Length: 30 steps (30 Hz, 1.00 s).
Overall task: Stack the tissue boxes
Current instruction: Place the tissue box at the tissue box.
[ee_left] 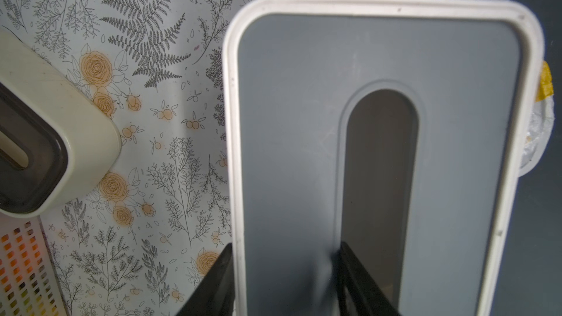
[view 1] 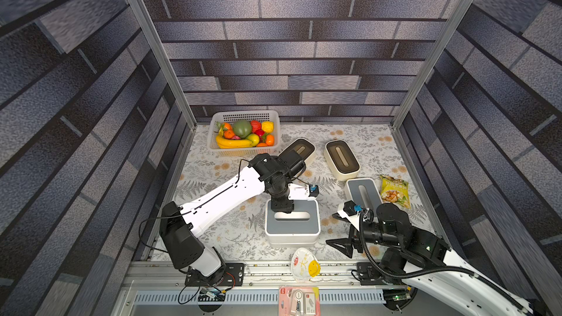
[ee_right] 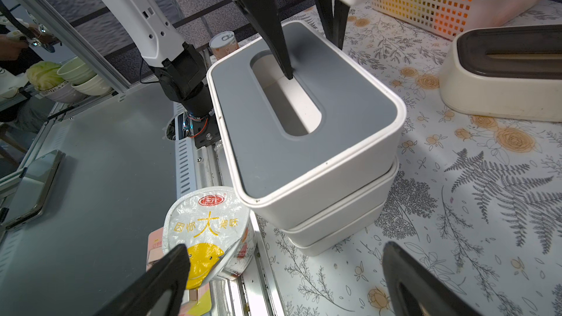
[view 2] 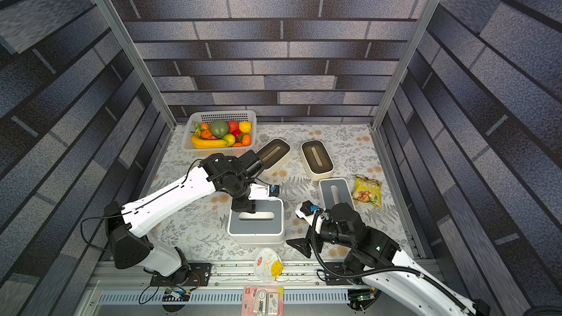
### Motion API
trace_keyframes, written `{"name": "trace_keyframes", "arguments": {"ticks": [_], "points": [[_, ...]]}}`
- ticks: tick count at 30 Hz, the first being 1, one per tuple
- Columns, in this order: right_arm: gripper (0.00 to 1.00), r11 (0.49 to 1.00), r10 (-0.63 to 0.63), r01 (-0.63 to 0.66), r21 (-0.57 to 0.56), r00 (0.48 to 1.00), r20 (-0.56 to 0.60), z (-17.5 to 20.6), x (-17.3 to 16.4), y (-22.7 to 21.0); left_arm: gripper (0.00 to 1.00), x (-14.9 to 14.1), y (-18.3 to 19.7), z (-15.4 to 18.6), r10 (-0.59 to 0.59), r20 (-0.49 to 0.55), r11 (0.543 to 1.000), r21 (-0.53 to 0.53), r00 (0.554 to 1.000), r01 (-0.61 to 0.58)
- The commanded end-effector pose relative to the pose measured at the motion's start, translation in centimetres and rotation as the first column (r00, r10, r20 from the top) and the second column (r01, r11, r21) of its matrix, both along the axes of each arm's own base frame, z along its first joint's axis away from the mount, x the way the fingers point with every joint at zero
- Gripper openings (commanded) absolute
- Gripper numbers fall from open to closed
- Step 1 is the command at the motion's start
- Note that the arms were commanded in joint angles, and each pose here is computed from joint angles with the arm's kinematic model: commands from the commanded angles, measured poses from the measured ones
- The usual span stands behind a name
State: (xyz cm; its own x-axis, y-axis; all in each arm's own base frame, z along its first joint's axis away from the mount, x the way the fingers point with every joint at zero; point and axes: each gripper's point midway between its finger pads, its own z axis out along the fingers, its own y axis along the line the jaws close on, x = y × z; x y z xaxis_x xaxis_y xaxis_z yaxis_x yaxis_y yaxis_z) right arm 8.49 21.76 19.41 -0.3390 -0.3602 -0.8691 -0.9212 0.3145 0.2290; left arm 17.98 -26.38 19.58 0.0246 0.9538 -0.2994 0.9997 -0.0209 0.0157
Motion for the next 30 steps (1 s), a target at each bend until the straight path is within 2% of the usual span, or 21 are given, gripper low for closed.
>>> {"name": "trace_keyframes", "arguments": {"ticks": [1, 17, 30], "points": [[1.0, 1.0, 0.01, -0.01, -0.004, 1.0, 0.0, -0.16, -0.16, 0.13, 0.47, -0.33, -0.04, 0.66, -0.021, -0.032, 1.0, -0.012, 0.999, 0.02], [1.0, 1.0, 0.02, -0.02, -0.011, 1.0, -0.004, -0.33, -0.39, 0.25, 0.46, 0.59, -0.51, 0.88, -0.012, -0.038, 0.999, -0.036, 0.999, 0.011], [1.0, 0.999, 0.025, -0.025, -0.022, 1.0, -0.009, -0.61, -0.41, 0.38, 0.49, 0.06, -0.71, 0.39, -0.039, -0.037, 0.998, -0.044, 0.999, 0.038]]}}
